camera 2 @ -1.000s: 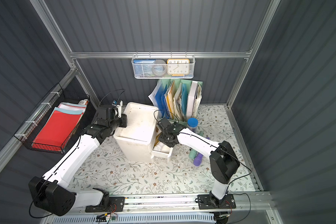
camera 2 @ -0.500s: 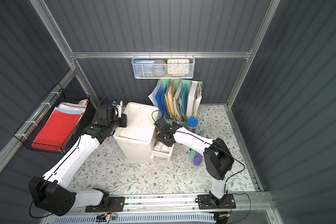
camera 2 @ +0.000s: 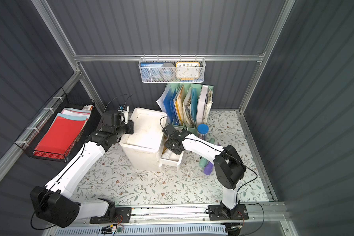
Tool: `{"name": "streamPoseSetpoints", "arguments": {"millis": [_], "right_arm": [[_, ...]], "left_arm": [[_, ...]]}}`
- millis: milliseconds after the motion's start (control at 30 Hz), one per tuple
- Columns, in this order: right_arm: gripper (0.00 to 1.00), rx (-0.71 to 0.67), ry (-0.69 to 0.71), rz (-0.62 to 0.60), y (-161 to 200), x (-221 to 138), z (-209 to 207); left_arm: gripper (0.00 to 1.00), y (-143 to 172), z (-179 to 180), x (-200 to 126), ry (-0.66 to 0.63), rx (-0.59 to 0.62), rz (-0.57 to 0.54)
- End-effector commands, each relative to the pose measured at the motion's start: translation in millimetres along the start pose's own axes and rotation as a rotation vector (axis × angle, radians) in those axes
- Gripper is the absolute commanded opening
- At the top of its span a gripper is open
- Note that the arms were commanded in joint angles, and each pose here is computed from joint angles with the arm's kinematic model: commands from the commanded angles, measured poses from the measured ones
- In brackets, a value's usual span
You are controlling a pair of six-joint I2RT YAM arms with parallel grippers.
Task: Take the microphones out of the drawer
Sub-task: Pick up the microphone from the drawer.
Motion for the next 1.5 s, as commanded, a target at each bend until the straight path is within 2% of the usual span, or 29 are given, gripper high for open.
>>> {"name": "streamPoseSetpoints", "arguments": {"millis": [0,500,1000,1200,1467], "right_arm": [[0.15,-0.089,0.058,-0.047,-3,2,-9],[0.1,-0.173,-0.033,-0.17,-21,-43,8],[0.07,-0.326,-0.09,-0.323,-39,-97,19],[0.06,-0.359,-0.079,-0.424,-47,-130,9],[0.06,-0.362,-0.006,-0.612,-53,-174,-31]], "left_arm": [[0.0,60,-2,28,0.005,0.029,0.289],[0.0,61,-2,28,0.005,0.031,0.293],[0.0,61,-2,28,0.004,0.031,0.293],[0.0,61,-2,30,0.004,0.03,0.296],[0.0,62,-3,31,0.006,0.03,0.299]]}}
Point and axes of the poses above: each gripper's point midway between its finger pads, its own x axis out along the fingers, its own z axis along the line the jaws close on, y = z × x, the point moved 9 cm from there along -x, back along the fingers, and after that the axes turned 1 degree about -x, right-handed, at the moved point
